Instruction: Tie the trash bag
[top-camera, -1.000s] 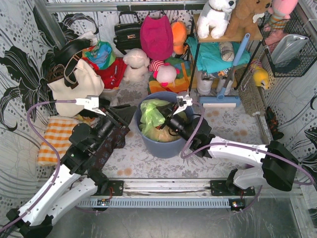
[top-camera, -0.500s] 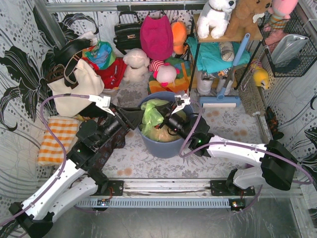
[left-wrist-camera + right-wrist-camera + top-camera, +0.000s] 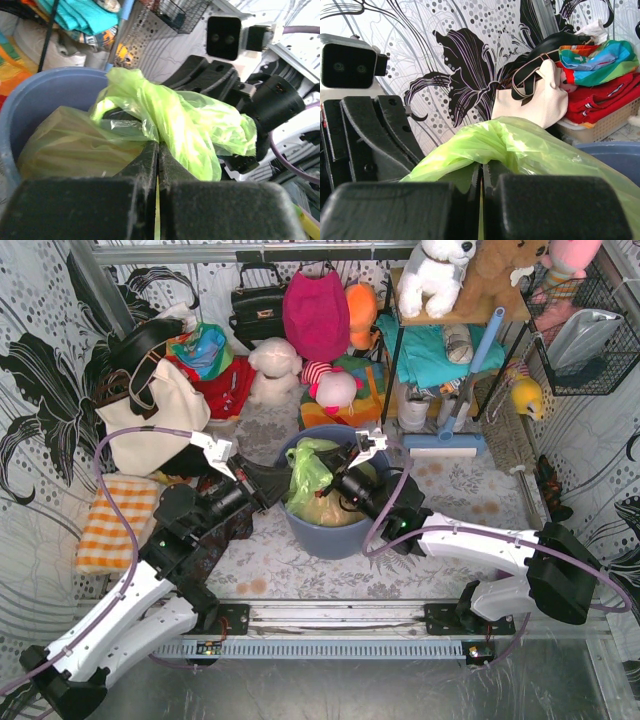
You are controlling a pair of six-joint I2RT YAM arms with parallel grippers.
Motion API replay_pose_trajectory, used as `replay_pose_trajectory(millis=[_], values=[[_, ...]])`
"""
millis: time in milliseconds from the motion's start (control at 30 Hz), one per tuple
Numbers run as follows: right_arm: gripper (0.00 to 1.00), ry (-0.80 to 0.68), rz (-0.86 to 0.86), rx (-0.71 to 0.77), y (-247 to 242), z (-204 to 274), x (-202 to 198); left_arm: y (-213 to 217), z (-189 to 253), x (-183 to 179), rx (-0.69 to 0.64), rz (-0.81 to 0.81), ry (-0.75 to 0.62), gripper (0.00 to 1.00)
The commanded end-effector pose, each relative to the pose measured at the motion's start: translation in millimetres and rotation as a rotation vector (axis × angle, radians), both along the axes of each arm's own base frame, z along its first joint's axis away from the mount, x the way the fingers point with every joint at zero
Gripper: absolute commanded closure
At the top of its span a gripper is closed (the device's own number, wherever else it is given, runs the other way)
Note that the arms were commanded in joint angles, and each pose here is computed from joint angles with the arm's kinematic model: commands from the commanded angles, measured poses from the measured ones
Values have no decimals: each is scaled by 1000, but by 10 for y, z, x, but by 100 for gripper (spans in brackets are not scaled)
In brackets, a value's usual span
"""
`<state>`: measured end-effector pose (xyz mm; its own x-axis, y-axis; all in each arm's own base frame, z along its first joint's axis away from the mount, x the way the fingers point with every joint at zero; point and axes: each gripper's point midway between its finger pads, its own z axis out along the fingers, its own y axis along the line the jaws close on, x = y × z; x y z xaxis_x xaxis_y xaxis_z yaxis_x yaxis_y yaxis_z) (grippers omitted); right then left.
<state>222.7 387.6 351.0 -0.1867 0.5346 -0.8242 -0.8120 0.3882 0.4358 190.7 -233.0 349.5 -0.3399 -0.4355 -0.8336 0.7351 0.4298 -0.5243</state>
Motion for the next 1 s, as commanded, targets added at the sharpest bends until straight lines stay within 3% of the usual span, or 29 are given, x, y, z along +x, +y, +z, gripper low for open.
replay_pose_trajectory(millis=[0,167,667,967], values=[[100,-19,-1,34,-18,144,-28,-74,276,-243,-76,-124,-119,97],[100,-20,-8,42,-34,137,-21,-141,299,-372,-94,-210,-140,97],[100,-66,31,124,-106,266,-141,-321,-256,-242,12,-256,25,91],[100,-69,37,128,-130,254,-168,-192,-287,-171,117,-165,23,52]])
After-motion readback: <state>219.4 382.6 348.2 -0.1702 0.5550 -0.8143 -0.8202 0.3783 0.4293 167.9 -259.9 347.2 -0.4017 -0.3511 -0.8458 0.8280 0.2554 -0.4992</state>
